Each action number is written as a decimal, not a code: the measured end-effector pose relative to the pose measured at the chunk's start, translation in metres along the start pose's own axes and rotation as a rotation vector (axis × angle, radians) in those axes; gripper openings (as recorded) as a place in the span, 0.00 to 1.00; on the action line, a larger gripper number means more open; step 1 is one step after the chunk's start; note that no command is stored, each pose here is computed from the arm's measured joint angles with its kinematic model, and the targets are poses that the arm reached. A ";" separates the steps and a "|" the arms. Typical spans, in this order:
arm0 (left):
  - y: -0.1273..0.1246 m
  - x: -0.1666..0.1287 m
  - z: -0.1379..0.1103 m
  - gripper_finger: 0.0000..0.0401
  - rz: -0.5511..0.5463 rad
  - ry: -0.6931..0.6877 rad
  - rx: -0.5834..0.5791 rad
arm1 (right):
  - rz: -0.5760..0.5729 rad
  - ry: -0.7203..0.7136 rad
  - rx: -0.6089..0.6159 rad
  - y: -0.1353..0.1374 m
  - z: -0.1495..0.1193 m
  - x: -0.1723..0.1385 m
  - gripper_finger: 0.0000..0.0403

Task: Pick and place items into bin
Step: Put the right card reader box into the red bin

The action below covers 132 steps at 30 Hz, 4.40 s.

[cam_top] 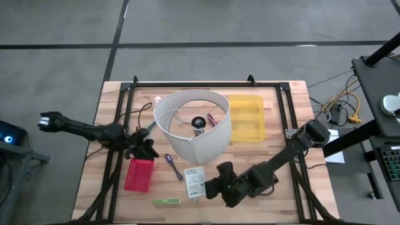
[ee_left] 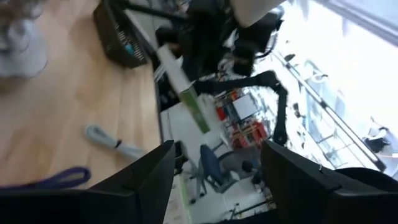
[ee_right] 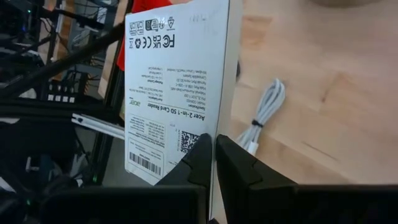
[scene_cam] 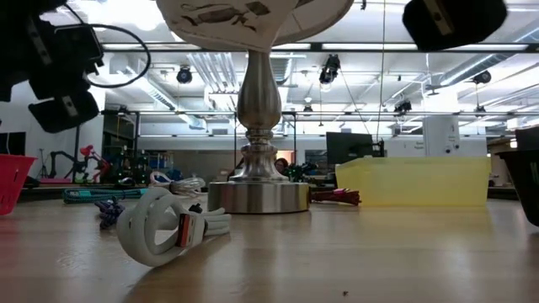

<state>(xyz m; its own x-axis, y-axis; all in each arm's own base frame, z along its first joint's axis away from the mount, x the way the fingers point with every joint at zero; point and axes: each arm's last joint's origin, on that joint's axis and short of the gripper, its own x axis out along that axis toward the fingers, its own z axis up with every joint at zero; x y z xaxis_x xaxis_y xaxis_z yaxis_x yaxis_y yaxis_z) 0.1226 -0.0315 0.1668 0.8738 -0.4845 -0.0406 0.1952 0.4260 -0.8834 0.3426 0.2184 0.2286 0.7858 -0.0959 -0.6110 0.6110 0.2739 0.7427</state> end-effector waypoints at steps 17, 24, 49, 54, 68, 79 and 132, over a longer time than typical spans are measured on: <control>-0.006 0.025 0.012 0.55 -0.002 -0.030 -0.018 | 0.031 -0.045 0.009 0.005 0.008 0.004 0.02; -0.010 0.045 0.015 0.55 0.027 0.010 -0.029 | 0.031 -0.059 0.013 0.004 0.009 0.005 0.02; -0.011 0.072 0.013 0.55 0.175 -0.191 -0.047 | 0.024 -0.199 0.037 0.005 0.029 0.013 0.02; -0.012 0.073 0.014 0.55 0.182 -0.218 -0.046 | 0.019 -0.223 0.037 0.005 0.033 0.015 0.02; -0.015 0.073 0.015 0.55 0.152 -0.215 -0.053 | 0.029 -0.094 -0.036 0.007 0.025 0.014 0.02; -0.018 0.076 0.010 0.55 0.109 -0.132 -0.073 | 0.016 -0.085 -0.073 0.005 0.019 0.010 0.02; -0.014 0.112 0.006 0.55 0.057 0.048 -0.152 | 0.160 0.083 -0.789 0.011 -0.011 -0.004 0.35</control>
<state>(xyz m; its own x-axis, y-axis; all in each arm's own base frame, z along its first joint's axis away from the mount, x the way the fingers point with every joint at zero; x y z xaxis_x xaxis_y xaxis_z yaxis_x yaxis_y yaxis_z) 0.2202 -0.0866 0.1771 0.8587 -0.5001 -0.1119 0.0731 0.3357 -0.9391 0.3449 0.2322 0.2368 0.8291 0.0647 -0.5554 0.2196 0.8757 0.4299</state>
